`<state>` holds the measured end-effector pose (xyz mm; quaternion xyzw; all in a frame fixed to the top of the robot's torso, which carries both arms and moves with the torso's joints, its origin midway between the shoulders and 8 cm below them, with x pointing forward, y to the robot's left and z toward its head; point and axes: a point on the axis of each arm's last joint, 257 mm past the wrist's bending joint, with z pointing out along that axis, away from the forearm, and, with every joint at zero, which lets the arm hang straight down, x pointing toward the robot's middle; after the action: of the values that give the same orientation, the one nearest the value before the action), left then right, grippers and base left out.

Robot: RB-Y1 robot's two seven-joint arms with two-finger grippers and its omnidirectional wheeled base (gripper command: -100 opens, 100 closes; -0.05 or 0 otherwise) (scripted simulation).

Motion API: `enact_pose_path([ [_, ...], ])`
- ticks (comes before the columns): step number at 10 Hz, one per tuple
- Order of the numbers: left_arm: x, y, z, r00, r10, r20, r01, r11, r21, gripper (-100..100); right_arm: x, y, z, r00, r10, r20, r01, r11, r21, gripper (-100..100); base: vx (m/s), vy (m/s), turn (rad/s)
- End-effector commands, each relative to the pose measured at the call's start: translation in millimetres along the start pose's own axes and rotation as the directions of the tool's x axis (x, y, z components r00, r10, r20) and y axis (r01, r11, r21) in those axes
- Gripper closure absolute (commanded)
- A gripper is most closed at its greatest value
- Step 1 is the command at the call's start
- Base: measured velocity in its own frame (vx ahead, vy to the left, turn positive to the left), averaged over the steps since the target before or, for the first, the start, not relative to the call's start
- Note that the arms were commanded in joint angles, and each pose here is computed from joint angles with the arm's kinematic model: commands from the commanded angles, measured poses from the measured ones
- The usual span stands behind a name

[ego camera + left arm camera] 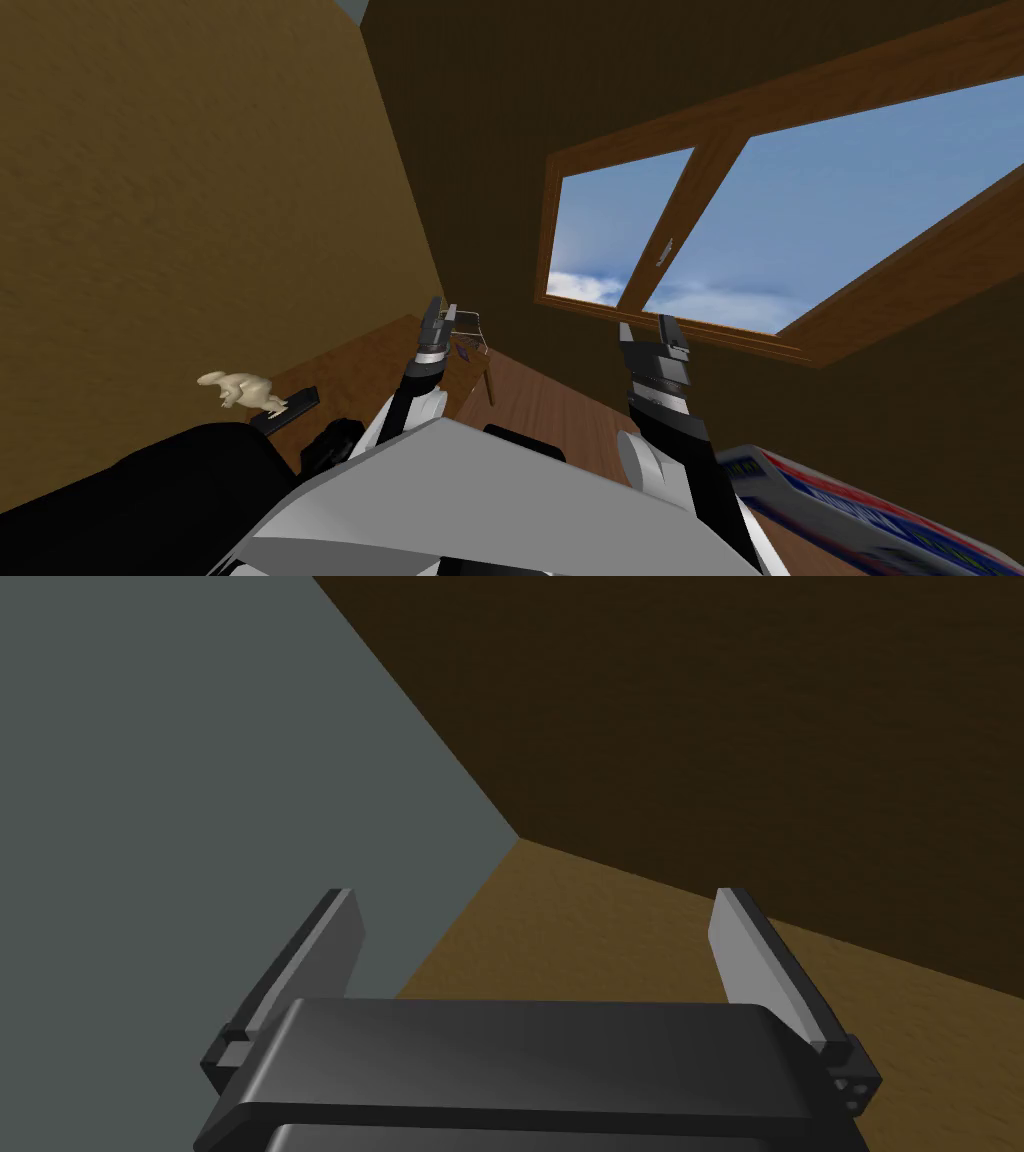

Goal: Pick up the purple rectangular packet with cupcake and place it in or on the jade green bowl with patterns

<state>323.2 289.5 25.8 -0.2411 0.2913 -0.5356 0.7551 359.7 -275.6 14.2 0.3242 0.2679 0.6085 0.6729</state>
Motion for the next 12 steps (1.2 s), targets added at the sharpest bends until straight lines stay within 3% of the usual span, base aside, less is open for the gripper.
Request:
enact_pose_path([
  [1,2.8,8,2.6,1.0,-0.006,-0.03,0.006,1.0,-0.018,-100,0,0,0.0,1.0,0.0,0.0,0.0,1.0,0.0,0,-0.037,-0.005,0.009],
  [7,7.7,49,12.5,0.994,-0.044,-0.098,0.031,0.991,-0.131,-100,0,0,0.0,1.0,0.0,0.0,0.0,1.0,0.0,0,-0.068,-0.002,0.004],
  [12,9.0,101,20.2,0.986,-0.081,-0.146,0.038,0.961,-0.274,-100,0,0,0.0,1.0,0.0,0.0,0.0,1.0,0.0,0,-0.059,0.001,-0.003],
])
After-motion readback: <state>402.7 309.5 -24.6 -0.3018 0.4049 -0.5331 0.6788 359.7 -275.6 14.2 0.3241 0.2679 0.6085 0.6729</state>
